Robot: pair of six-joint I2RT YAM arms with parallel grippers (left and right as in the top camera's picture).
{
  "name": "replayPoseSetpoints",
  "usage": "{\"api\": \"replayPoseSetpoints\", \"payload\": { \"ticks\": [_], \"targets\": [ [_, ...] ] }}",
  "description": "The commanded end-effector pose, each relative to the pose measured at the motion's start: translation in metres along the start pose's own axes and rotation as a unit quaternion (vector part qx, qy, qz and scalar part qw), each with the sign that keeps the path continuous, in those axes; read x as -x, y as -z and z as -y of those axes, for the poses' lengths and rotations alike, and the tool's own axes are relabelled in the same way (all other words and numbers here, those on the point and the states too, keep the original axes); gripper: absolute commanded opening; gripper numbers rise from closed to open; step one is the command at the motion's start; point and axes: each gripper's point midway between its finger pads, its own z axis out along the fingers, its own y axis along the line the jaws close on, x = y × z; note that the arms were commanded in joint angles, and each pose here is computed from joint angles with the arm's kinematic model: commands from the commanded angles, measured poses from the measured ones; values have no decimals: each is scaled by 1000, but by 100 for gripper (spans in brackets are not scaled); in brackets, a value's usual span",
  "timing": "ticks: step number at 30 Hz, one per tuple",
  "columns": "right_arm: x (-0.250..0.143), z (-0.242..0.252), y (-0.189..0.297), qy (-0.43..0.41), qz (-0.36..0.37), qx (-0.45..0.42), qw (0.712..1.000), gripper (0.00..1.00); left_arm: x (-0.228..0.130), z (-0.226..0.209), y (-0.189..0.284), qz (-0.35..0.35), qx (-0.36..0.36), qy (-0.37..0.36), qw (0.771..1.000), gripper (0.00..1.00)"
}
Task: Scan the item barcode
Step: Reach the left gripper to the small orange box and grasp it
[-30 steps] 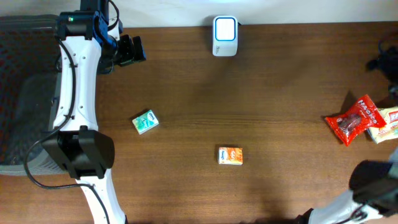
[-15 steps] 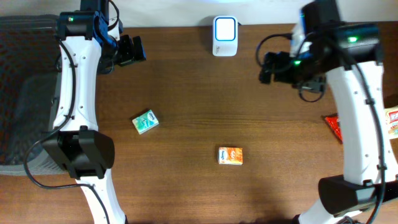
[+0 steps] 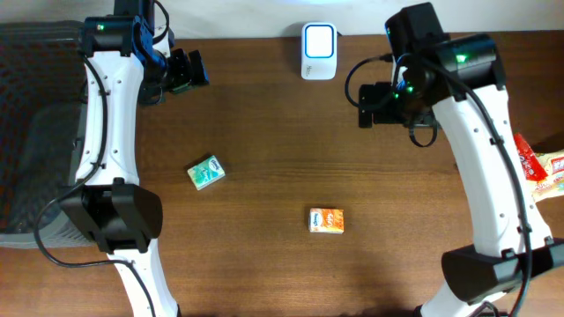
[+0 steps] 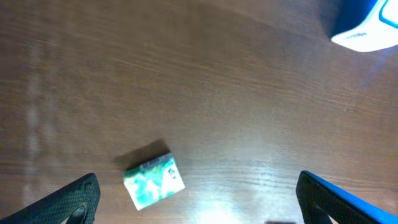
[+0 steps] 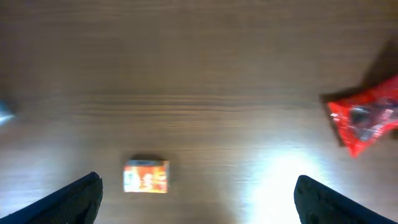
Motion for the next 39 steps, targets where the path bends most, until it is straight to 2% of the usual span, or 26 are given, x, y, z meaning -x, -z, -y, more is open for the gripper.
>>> {"api": "replayPoseSetpoints", "payload": {
  "ticks": [1, 5, 9, 12, 15, 19, 24, 28, 32, 34, 39],
  "targets": [
    [3, 12, -6, 7, 1, -41, 999, 99, -16, 26, 5, -39, -77, -5, 996, 99],
    [4, 11, -6, 6, 4, -40, 999, 98, -19, 29, 10, -34, -68, -16, 997, 99],
    [9, 10, -6, 4, 14, -36, 999, 98, -21, 32, 38, 11, -25, -42, 999, 99],
    [9, 10, -6, 4, 14, -36, 999, 99, -30, 42, 57, 27, -20, -80, 996, 99],
    [9, 10, -6, 4, 14, -36, 999, 98, -56, 57, 59, -5, -20, -113, 993, 99],
    [9, 10, -6, 4, 14, -36, 999, 99, -106, 79, 39, -90, -6, -152, 984, 99],
    [9, 10, -6, 4, 14, -36, 999, 98, -149, 87, -4, -142, 61, -215, 964, 99],
    [9, 10, -6, 4, 14, -36, 999, 99, -188, 87, -43, -196, 78, -243, 947, 99],
    [9, 10, -6, 4, 14, -36, 999, 99, -236, 95, -74, -270, 18, -243, 932, 99],
    [9, 10, -6, 4, 14, -36, 999, 98, -269, 111, -87, -318, -80, -265, 907, 99],
    [9, 10, -6, 4, 14, -36, 999, 98, -301, 122, -107, -348, -174, -246, 888, 99]
  ]
}}
